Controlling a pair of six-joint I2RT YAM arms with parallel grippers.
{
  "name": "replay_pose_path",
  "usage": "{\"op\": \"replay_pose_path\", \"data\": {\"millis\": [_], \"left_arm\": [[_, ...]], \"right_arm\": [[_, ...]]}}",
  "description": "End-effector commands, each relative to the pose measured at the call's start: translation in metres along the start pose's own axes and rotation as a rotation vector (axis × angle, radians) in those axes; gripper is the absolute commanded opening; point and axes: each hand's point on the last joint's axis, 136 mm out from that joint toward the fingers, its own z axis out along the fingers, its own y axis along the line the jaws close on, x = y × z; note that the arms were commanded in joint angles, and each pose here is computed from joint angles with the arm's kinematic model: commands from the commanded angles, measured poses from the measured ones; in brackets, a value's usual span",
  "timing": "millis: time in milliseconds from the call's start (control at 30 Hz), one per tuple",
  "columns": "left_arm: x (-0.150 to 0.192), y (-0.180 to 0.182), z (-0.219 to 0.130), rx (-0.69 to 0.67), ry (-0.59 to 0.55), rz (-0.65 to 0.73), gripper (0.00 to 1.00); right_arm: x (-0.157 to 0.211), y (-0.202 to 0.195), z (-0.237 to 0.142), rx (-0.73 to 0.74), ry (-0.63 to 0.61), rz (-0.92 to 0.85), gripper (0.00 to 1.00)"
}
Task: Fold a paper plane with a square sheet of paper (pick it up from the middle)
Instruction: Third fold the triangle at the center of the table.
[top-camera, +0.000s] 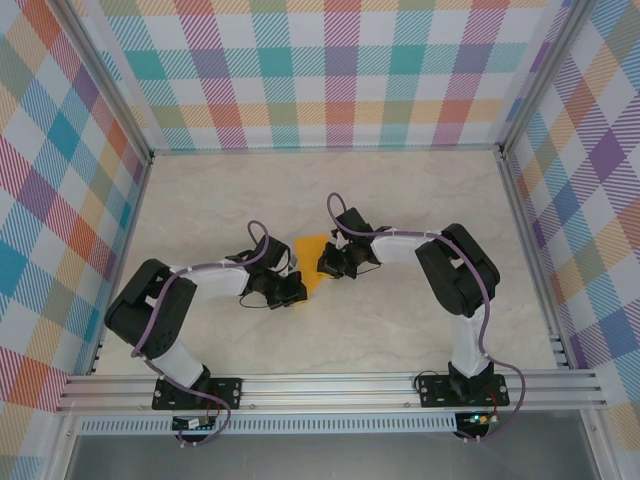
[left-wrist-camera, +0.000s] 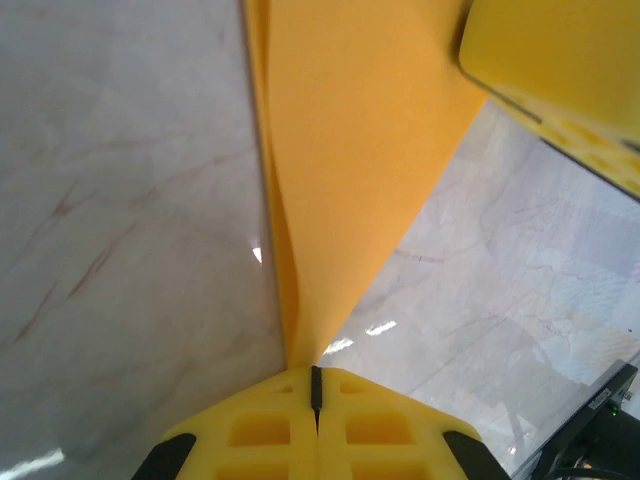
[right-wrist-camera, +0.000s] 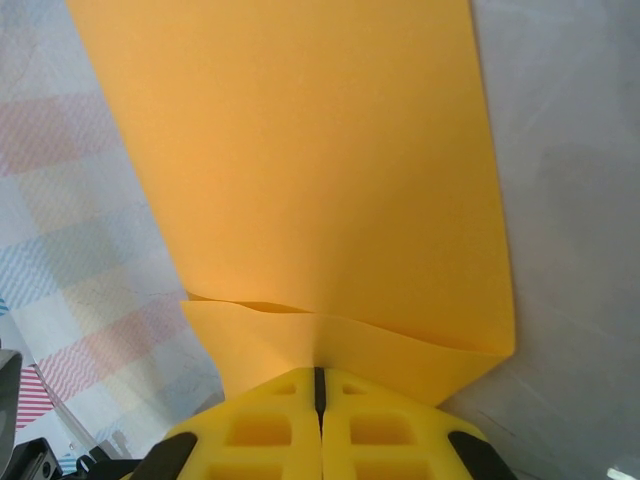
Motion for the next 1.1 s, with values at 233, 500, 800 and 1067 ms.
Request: {"op": "replay_pose_path", "data": {"millis": [233, 500, 800, 1067], "left_arm": [[-0.028, -0.020, -0.011, 0.071, -0.134, -0.008, 0.01], [-0.020, -0.003, 0.008, 0.030, -0.070, -0.041, 0.00], [-0.004, 0.024, 0.007, -0.058, -0.054, -0.064, 0.00], [-0.004, 0.028, 0.007, -0.076, -0.055, -0.061, 0.00]], "right_arm": [[0.009, -0.038, 0.012, 0.121, 0.025, 0.055, 0.04], [0.008, -0.034, 0.010, 0.108, 0.021, 0.052, 0.04], [0.000, 0.016, -0.018, -0.032, -0.038, -0.070, 0.04], [0.034, 0.030, -0.019, -0.068, 0.032, -0.093, 0.04]]}}
